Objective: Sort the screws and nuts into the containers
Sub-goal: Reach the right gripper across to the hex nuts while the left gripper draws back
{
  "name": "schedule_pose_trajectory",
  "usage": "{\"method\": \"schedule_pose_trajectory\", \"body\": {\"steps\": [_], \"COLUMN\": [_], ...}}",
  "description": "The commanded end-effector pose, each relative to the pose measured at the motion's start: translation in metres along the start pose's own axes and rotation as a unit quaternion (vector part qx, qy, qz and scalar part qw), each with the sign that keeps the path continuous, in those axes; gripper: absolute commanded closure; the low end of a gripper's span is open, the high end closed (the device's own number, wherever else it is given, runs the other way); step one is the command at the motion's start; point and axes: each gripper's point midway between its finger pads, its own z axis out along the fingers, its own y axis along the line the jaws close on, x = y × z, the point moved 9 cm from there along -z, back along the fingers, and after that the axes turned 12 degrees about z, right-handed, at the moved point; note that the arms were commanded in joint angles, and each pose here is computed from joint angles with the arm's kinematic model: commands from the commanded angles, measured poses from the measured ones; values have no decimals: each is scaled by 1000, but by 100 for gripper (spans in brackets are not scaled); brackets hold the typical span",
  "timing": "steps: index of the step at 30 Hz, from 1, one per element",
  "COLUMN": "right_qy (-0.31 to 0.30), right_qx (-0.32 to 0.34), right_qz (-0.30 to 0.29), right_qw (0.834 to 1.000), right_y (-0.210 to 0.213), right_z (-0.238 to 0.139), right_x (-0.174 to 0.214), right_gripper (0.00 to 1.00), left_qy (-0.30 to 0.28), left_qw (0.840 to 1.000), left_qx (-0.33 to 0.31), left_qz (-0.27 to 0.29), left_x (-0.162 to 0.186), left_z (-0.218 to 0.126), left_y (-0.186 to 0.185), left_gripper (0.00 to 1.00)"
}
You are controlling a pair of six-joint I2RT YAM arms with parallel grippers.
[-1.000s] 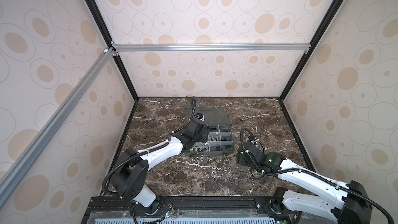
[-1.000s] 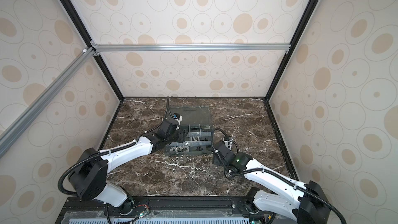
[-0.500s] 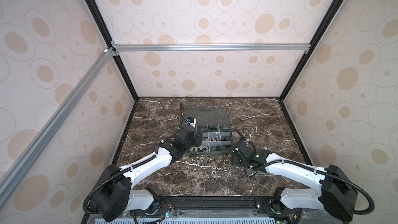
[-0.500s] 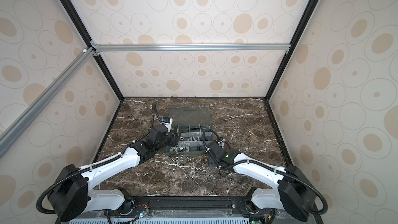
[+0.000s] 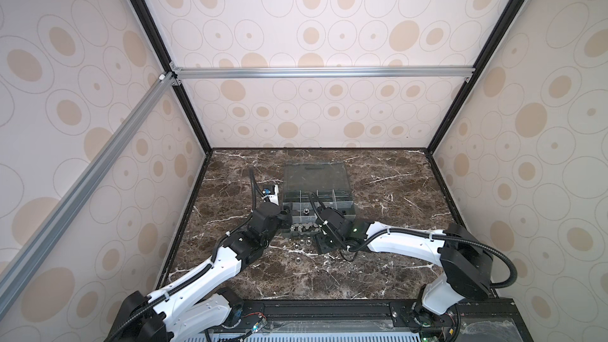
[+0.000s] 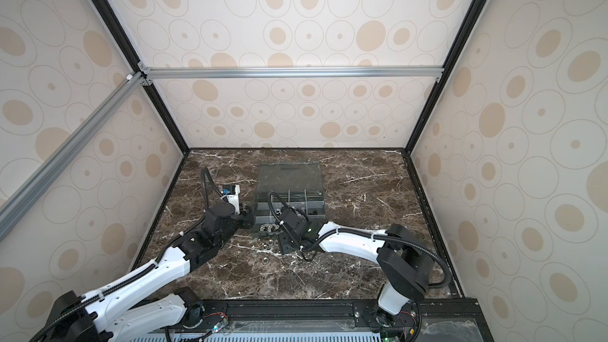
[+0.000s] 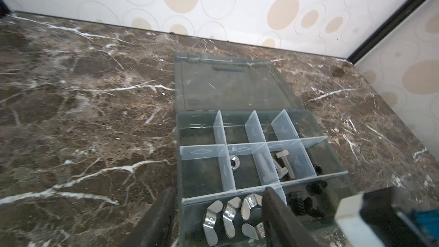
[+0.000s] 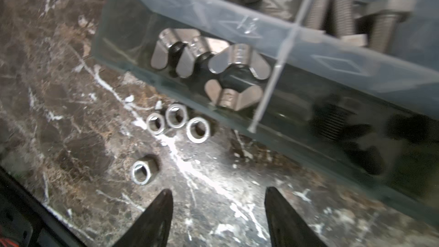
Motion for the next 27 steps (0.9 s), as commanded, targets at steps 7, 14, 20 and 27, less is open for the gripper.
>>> {"method": "schedule_pose_trajectory", "body": {"steps": [7,14,20,27], "right_qy": [53,83,102,113], "right_qx": [8,40,68,72], "right_qz": [-78,-112,-128,-149], "right_qw": [995,989,984,980], "right_y": [39,48,49,62], "right_z": [27,43,48,53], "right_x": [9,20,28,29], "right_gripper": [36,39,42,44], "left_qy": [-53,-49,-47,-48], "left_qw": [996,995,994,993], "left_qx": [-62,-75,-79,-82], "left_qz": [-35,-53,-65,-76], "left_x": [10,27,36,46], "left_z": [-35,-41,-43,-44], "left_y": [32,41,44,48], "left_gripper": [36,34,34,33]}}
